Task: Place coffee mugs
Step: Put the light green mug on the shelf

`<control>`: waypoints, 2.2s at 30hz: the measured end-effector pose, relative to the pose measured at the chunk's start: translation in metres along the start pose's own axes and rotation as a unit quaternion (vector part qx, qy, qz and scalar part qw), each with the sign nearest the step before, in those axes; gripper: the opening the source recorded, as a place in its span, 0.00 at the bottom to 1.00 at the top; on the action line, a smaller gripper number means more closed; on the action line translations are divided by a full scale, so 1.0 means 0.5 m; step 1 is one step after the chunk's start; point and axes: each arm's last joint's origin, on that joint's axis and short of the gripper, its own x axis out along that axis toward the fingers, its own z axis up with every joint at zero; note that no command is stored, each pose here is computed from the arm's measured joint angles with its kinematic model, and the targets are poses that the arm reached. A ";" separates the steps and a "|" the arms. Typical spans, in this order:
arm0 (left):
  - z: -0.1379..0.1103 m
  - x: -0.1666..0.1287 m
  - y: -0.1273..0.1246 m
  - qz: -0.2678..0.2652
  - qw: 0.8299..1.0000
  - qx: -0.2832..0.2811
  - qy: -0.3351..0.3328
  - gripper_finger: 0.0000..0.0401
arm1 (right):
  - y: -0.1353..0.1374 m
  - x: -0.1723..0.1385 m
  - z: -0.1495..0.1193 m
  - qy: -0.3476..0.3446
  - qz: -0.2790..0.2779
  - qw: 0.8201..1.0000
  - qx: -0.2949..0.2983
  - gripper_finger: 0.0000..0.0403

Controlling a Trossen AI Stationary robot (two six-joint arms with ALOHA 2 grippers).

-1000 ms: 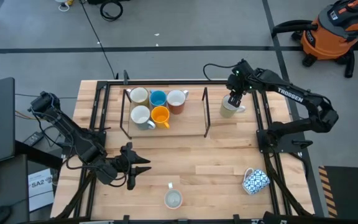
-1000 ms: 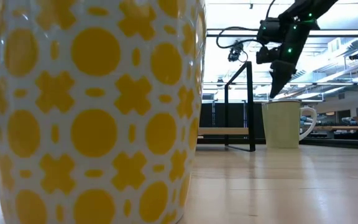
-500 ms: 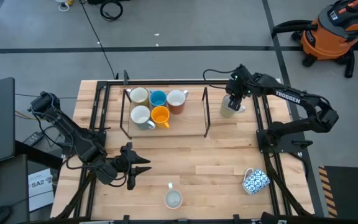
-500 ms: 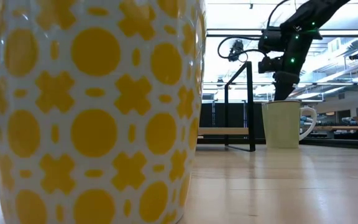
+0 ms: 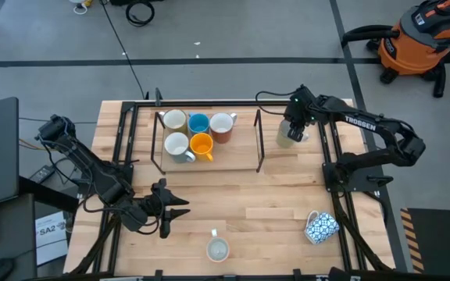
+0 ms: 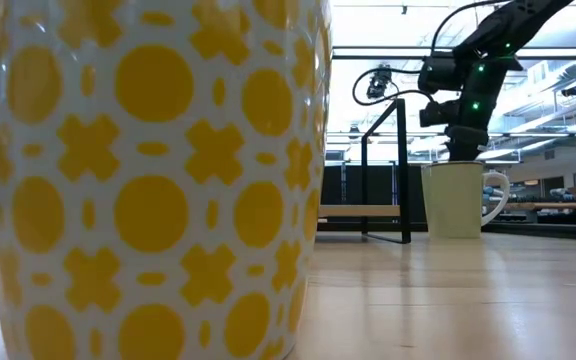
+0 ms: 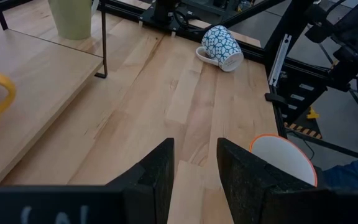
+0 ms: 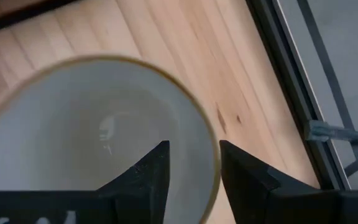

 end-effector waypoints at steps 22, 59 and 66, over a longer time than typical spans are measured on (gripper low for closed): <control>0.002 0.002 0.002 0.003 1.000 -0.003 -0.001 0.32 | 0.013 -0.023 -0.012 0.002 0.017 0.996 0.086 0.08; 0.010 0.013 0.013 0.019 1.000 -0.008 -0.006 0.32 | 0.172 -0.386 0.021 0.049 0.213 0.930 0.297 0.08; 0.010 0.013 0.013 0.019 1.000 -0.008 -0.006 0.32 | 0.240 -0.395 0.068 0.027 0.275 0.920 0.278 0.08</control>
